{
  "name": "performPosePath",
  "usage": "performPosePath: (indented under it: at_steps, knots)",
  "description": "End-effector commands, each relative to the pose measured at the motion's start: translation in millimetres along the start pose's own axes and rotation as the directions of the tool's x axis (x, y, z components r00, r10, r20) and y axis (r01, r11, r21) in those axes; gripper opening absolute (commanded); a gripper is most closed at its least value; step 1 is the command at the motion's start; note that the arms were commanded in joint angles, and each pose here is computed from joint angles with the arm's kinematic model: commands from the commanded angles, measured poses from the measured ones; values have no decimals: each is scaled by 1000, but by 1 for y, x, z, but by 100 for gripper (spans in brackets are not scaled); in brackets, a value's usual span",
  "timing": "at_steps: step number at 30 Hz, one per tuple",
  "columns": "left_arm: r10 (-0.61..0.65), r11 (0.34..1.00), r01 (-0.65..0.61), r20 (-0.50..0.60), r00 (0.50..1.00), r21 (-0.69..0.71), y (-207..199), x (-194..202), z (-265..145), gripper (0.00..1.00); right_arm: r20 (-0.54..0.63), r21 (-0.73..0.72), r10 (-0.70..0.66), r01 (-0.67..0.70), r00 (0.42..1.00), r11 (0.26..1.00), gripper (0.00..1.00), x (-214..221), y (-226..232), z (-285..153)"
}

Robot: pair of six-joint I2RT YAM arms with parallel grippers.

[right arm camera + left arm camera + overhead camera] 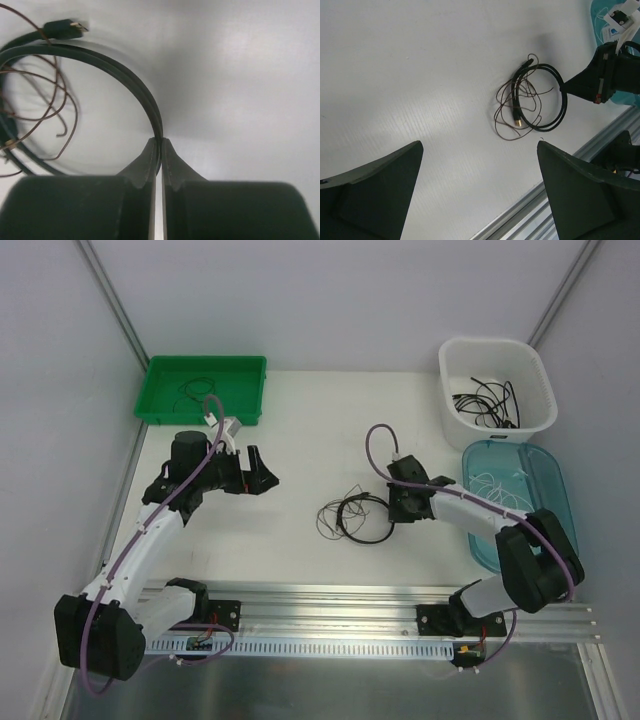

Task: Untangle the cables

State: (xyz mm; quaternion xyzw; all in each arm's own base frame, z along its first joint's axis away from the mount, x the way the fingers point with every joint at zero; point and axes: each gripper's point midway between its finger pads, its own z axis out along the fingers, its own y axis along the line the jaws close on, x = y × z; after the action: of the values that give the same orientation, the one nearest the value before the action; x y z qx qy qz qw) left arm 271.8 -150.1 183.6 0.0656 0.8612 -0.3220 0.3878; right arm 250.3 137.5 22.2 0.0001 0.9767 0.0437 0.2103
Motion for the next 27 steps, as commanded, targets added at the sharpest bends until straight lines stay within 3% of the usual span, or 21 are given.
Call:
performPosePath:
  at_steps: [1,7,14,27]
  knots:
    - [24,998,-25,8,1000,65,-15,-8,1,99,165,-244,-47,87,985,966,1,-37,61,-47]
    - [28,993,-25,-23,999,112,-23,-3,4,99,359,-349,-79,213,930,913,1,-65,94,-117]
    - [45,965,-12,-119,992,261,-49,13,10,99,472,-441,-54,289,880,850,1,-78,114,-172]
    - [183,895,-93,-169,969,436,-89,38,6,93,515,-461,-19,296,857,836,1,-87,115,-197]
